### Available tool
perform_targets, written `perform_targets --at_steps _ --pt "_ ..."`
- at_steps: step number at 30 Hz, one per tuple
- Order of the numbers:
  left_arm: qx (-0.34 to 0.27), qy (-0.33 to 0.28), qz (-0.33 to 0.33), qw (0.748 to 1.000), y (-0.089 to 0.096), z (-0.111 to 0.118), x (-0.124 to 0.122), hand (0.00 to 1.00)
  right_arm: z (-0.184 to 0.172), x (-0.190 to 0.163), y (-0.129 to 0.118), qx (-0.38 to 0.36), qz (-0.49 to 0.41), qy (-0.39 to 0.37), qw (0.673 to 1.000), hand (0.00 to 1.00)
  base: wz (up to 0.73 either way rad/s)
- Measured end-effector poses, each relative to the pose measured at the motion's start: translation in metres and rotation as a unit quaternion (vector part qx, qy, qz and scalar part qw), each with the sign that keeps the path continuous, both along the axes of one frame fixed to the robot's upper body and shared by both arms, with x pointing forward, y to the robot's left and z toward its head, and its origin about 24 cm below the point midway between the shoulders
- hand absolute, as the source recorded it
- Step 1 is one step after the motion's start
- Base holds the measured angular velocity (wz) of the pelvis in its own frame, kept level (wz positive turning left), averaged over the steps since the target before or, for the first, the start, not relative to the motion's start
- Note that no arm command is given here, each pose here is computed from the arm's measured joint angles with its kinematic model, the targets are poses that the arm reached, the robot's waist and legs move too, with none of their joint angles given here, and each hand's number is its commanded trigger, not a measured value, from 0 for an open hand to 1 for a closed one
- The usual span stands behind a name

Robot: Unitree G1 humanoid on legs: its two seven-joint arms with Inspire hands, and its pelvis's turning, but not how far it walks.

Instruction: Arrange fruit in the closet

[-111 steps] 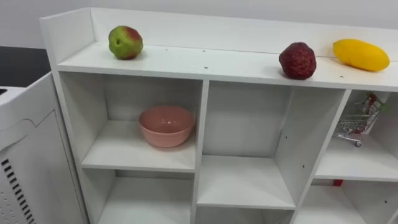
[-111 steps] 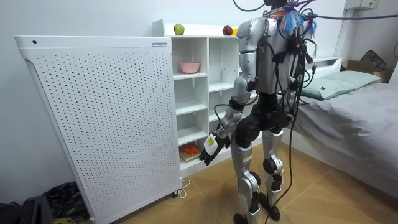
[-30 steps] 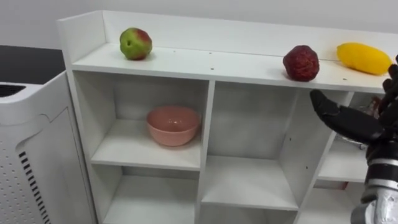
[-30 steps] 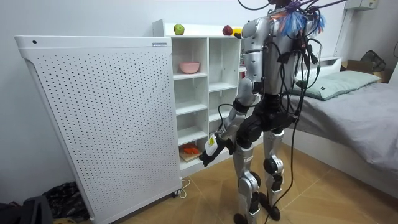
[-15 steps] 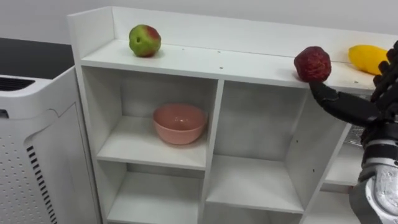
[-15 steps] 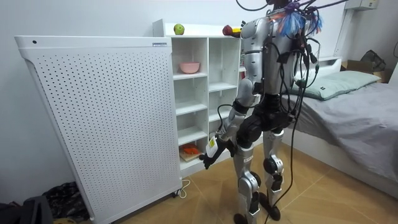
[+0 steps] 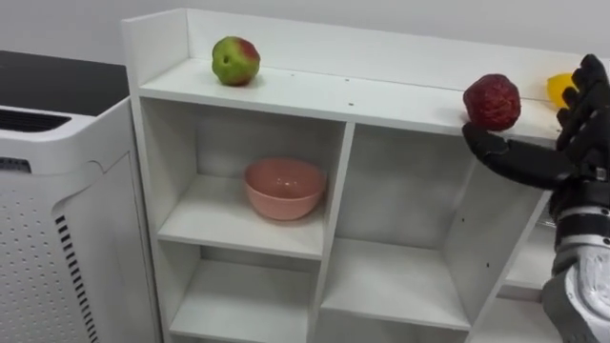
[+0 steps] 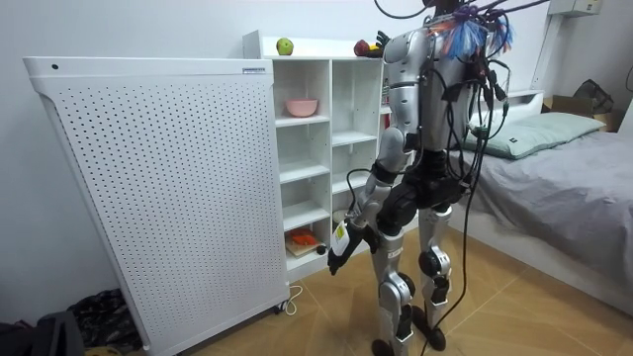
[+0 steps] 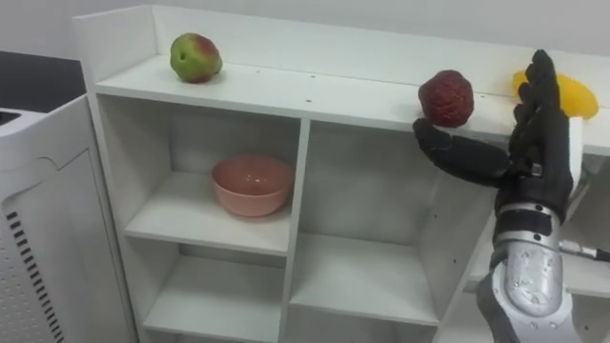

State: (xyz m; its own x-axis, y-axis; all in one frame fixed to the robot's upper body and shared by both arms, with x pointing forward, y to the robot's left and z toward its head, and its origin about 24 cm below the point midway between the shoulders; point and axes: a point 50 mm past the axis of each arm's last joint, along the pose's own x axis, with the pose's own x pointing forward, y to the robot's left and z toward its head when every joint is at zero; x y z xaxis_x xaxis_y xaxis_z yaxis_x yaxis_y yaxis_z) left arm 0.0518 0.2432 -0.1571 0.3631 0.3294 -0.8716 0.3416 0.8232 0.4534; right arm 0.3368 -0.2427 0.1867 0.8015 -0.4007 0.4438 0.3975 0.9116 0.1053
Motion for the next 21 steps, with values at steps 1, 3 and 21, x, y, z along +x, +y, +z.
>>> perform_targets --at_steps 1,3,21 --pt "0.0 0.0 0.0 1.0 0.0 0.0 0.0 0.0 0.003 0.001 -0.001 -0.002 0.0 -0.002 1.0 0.0 0.0" --pt "0.001 0.002 0.0 1.0 0.001 0.0 0.0 0.0 0.01 0.004 0.0 -0.007 0.003 -0.008 1.0 0.0 0.0" --pt "0.011 0.005 -0.001 1.0 0.008 0.002 -0.003 0.0 0.007 0.011 0.004 -0.032 0.036 0.012 0.999 0.0 0.04"
